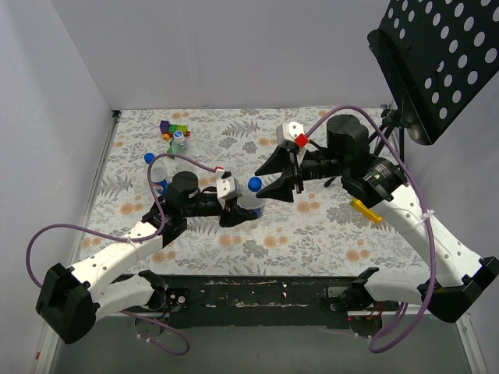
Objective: Screw on the bottle caps
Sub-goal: Screw the bottle cap onto the plastic bottle.
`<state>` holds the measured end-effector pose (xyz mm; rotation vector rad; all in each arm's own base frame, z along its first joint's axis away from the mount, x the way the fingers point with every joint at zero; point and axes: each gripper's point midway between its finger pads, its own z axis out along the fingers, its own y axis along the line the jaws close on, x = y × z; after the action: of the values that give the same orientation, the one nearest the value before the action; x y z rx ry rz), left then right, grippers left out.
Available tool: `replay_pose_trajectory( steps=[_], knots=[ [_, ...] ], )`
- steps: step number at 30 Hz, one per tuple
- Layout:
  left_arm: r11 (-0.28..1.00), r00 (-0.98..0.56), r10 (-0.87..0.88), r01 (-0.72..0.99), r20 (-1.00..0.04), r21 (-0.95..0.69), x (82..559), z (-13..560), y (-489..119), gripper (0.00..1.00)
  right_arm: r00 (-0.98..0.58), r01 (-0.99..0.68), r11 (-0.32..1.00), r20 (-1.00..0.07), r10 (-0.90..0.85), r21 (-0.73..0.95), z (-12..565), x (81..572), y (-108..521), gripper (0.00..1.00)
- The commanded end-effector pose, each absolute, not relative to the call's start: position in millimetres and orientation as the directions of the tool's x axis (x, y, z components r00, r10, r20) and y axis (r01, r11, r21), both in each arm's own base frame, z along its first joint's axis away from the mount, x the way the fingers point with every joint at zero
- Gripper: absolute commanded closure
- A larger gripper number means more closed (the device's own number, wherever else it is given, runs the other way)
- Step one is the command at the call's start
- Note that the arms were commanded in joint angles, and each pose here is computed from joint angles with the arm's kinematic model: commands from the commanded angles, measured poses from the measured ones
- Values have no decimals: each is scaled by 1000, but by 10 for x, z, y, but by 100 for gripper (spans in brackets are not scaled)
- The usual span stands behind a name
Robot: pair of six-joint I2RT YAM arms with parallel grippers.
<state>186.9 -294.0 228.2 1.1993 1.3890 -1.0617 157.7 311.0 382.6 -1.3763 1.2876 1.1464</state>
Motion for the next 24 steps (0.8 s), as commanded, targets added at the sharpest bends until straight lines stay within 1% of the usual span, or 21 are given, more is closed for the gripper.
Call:
replay_pose_trajectory(
  steps=[1,6,9,12,15,18,19,20,23,24],
  knots=[
    [86,25,102,996,-995,33,1807,2511,-2965,76,82,-990,-127,-991,-108,-68,4053,1477,3128,39],
    [80,27,100,996,-995,35,1796,2516,-2965,76,80,-989,-129,-991,-106,-66,4055,1505,3157,48],
    [77,30,99,996,-995,38,1789,2522,-2965,76,74,-991,-124,-991,-114,-59,4026,1534,3173,48],
    [76,30,98,996,-995,38,1784,2524,-2963,76,69,-991,-126,-991,-118,-54,4010,1540,3181,51],
    [76,31,97,996,-995,39,1782,2528,-2962,76,55,-991,-127,-990,-126,-39,3975,1548,3191,59],
    [86,32,98,995,-995,41,1799,2535,-2958,76,51,-993,-116,-990,-129,-36,3971,1565,3192,75],
    [101,35,98,994,-995,45,1825,2540,-2954,76,47,-994,-106,-991,-128,-33,3983,1572,3188,80],
    [116,35,99,992,-994,47,1845,2539,-2949,76,44,-995,-95,-990,-131,-31,3981,1585,3184,83],
    [206,37,95,977,-995,56,1981,2563,-2915,75,21,-1000,-22,-988,-153,-18,3922,1688,3171,90],
    [242,37,98,968,-994,60,2037,2559,-2902,75,6,-1000,24,-986,-165,-10,3884,1747,3161,92]
  ],
)
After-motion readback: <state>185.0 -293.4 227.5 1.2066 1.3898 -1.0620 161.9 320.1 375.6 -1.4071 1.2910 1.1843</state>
